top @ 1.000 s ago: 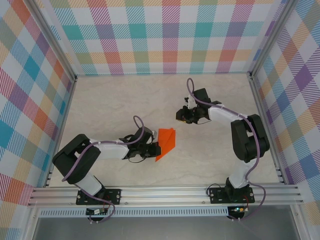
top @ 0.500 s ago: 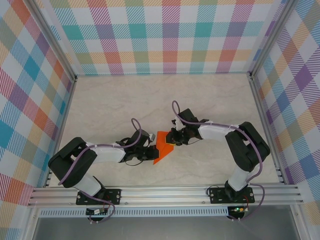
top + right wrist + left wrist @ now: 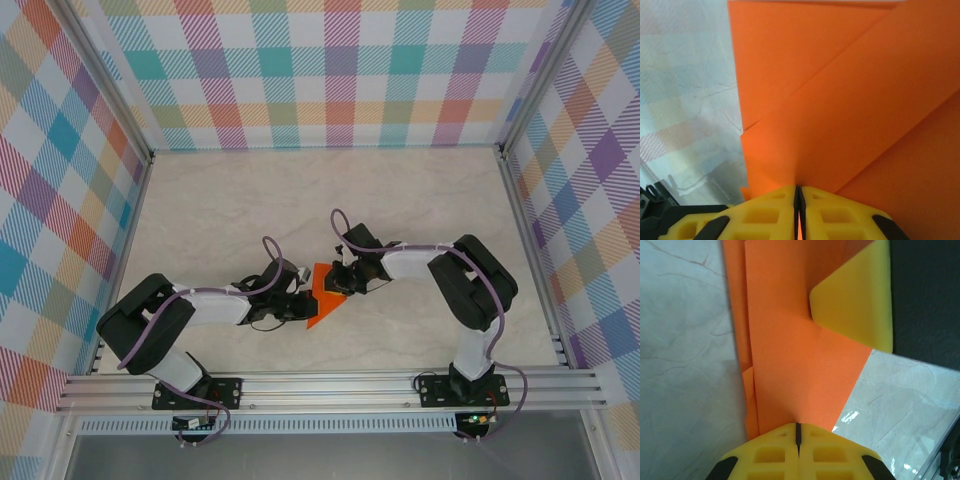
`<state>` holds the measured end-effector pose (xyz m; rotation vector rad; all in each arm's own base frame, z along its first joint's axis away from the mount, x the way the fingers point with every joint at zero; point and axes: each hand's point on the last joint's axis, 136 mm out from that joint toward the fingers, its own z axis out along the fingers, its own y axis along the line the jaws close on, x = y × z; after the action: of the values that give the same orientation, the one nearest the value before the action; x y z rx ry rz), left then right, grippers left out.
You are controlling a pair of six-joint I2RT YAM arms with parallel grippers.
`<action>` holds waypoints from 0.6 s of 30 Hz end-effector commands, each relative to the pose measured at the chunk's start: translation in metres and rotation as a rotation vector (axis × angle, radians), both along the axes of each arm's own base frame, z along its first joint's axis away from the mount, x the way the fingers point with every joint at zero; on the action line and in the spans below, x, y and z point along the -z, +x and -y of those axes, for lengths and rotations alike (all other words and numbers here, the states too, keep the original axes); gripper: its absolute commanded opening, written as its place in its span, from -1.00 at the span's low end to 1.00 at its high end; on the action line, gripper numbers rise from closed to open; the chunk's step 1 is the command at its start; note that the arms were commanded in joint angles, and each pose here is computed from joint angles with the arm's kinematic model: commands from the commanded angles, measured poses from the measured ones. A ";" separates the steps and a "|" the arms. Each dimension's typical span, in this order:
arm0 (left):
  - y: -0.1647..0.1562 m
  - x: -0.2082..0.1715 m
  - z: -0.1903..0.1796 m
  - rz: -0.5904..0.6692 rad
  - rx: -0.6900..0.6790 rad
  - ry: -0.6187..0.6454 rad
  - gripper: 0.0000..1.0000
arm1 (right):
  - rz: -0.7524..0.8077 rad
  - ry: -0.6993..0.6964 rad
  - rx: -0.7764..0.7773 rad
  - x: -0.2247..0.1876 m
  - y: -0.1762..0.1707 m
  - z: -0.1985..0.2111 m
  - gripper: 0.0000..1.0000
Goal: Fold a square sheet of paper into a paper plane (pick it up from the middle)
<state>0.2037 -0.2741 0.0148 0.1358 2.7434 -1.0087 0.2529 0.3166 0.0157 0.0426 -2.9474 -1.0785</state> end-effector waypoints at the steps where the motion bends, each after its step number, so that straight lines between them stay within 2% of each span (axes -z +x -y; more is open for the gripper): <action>1: -0.058 0.056 -0.046 -0.223 0.050 0.212 -1.00 | 0.000 -0.066 -0.006 0.015 0.002 0.002 -0.76; 4: -0.059 0.054 -0.045 -0.222 0.056 0.209 -1.00 | 0.003 -0.127 0.003 0.019 0.002 0.011 -0.77; 8: -0.059 0.053 -0.046 -0.221 0.056 0.211 -1.00 | 0.025 -0.128 0.008 0.010 0.002 0.014 -0.76; 14: -0.059 0.053 -0.048 -0.217 0.050 0.221 -1.00 | 0.061 0.071 -0.065 -0.035 0.001 -0.020 -0.69; 18: -0.058 0.049 -0.045 -0.208 0.048 0.204 -1.00 | 0.043 0.041 -0.090 -0.023 -0.004 -0.029 -0.70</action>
<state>0.2028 -0.2746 0.0156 0.1638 2.7342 -1.0134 0.2514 0.3299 0.0306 0.1209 -2.9510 -1.0949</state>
